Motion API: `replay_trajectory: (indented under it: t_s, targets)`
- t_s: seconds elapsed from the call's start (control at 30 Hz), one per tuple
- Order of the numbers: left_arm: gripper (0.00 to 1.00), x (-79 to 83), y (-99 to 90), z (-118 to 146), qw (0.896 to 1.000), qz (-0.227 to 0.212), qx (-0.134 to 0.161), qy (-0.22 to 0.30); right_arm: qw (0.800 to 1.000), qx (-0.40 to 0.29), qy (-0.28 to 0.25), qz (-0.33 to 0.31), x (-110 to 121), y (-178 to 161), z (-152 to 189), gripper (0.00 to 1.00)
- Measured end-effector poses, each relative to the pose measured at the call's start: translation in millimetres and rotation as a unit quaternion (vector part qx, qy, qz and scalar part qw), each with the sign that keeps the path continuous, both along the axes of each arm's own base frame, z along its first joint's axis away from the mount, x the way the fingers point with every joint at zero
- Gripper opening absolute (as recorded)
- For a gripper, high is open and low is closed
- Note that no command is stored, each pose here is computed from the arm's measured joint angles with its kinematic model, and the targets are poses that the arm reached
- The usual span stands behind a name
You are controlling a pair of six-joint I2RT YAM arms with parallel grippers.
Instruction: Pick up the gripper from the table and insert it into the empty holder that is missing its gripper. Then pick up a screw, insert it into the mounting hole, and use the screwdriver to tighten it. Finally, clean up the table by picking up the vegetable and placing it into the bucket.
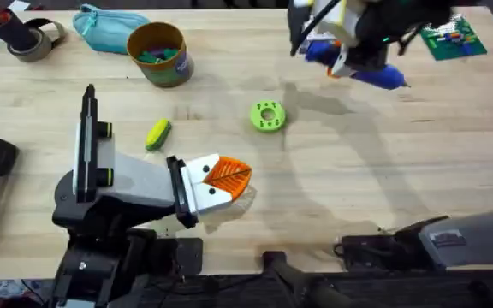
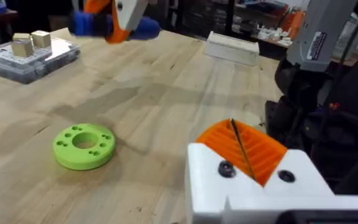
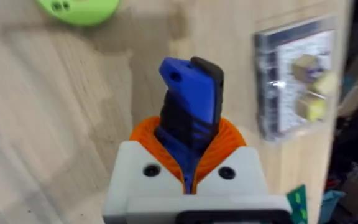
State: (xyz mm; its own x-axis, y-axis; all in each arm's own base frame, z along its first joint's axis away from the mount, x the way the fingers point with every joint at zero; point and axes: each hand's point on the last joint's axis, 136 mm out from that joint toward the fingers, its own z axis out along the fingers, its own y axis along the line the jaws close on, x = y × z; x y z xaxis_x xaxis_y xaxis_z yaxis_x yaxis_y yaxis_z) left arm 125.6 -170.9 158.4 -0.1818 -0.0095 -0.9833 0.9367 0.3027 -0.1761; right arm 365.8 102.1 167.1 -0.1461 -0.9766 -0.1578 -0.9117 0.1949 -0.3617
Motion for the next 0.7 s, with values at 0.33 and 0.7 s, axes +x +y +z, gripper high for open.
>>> replay_trajectory:
  t_s: [0.33,0.7]
  targets:
    - [0.016,11.6,4.1,0.7,0.999,0.035,0.003,-0.007,0.991,-0.070,0.101,0.055,22.0,-12.6,-107.3,0.037]
    - [0.424,15.2,5.5,0.9,0.999,0.046,0.005,-0.011,0.986,-0.103,0.119,0.055,23.3,-22.1,-127.1,0.699]
